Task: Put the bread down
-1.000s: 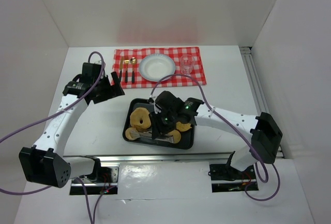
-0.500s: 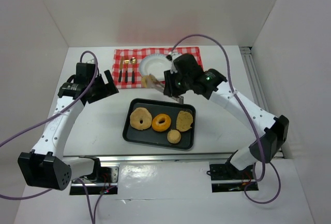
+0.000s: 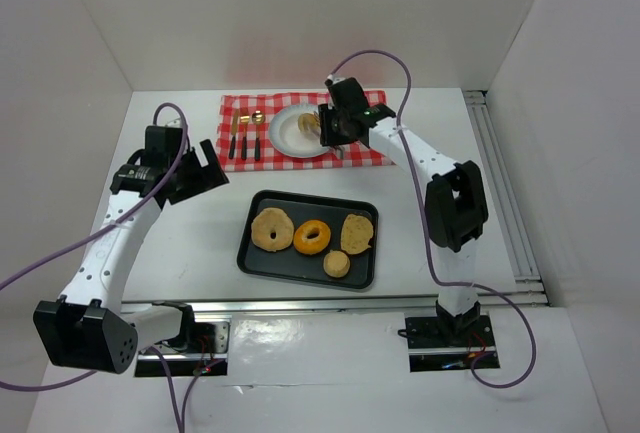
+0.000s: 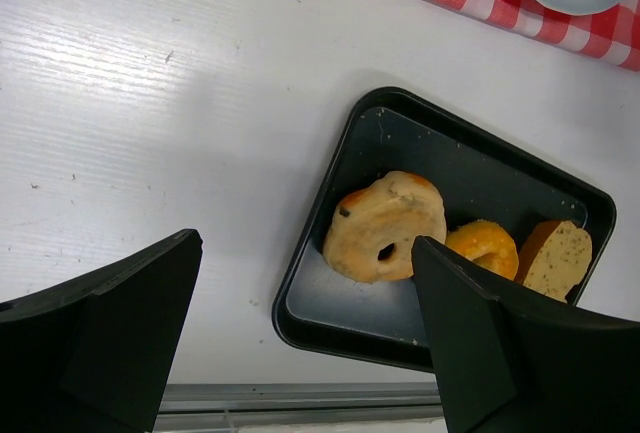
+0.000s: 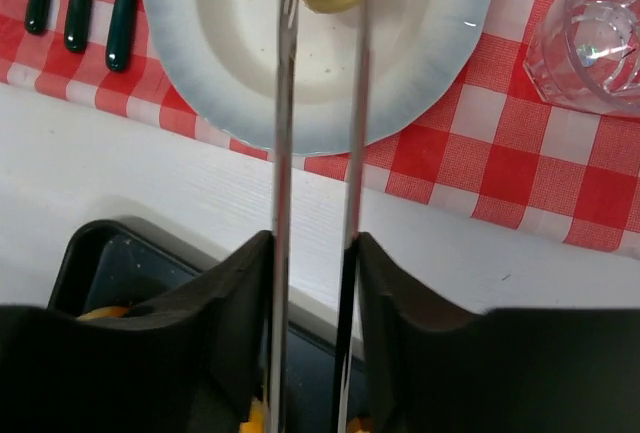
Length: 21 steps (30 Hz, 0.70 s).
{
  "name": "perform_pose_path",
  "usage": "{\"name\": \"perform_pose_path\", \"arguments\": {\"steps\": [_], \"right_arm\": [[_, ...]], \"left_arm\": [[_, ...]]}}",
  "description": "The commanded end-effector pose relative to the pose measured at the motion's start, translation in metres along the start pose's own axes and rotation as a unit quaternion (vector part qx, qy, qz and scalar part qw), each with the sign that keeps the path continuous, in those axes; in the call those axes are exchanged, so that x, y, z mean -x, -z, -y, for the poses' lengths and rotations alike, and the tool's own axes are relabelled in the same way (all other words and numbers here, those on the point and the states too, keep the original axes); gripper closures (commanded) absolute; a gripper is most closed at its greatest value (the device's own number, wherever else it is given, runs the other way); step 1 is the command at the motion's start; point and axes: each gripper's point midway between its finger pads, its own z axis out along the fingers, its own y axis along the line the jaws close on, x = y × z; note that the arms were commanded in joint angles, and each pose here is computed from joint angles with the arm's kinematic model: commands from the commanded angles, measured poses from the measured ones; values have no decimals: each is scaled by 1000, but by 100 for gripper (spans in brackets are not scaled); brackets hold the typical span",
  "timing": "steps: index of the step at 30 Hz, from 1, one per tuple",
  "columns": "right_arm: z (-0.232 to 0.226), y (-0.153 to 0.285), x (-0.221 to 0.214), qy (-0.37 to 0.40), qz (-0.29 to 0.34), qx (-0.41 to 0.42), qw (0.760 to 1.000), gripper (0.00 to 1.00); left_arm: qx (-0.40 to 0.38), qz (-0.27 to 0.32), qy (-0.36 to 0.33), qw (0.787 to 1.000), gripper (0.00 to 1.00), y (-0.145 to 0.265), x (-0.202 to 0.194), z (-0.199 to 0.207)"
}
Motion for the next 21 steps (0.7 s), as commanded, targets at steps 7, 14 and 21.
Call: {"name": "perform_pose_path", "arguments": {"steps": [7, 14, 21], "right_arm": [[-12, 13, 49, 1, 70, 31, 997, 37], [-22, 66, 92, 10, 130, 34, 991, 36], [54, 147, 107, -47, 231, -92, 967, 36]], "left_arm": [[-5, 2, 7, 1000, 0, 1, 0, 0], [-4, 8, 10, 1000, 0, 3, 5, -1], [-6, 12, 10, 1000, 0, 4, 8, 1]]}}
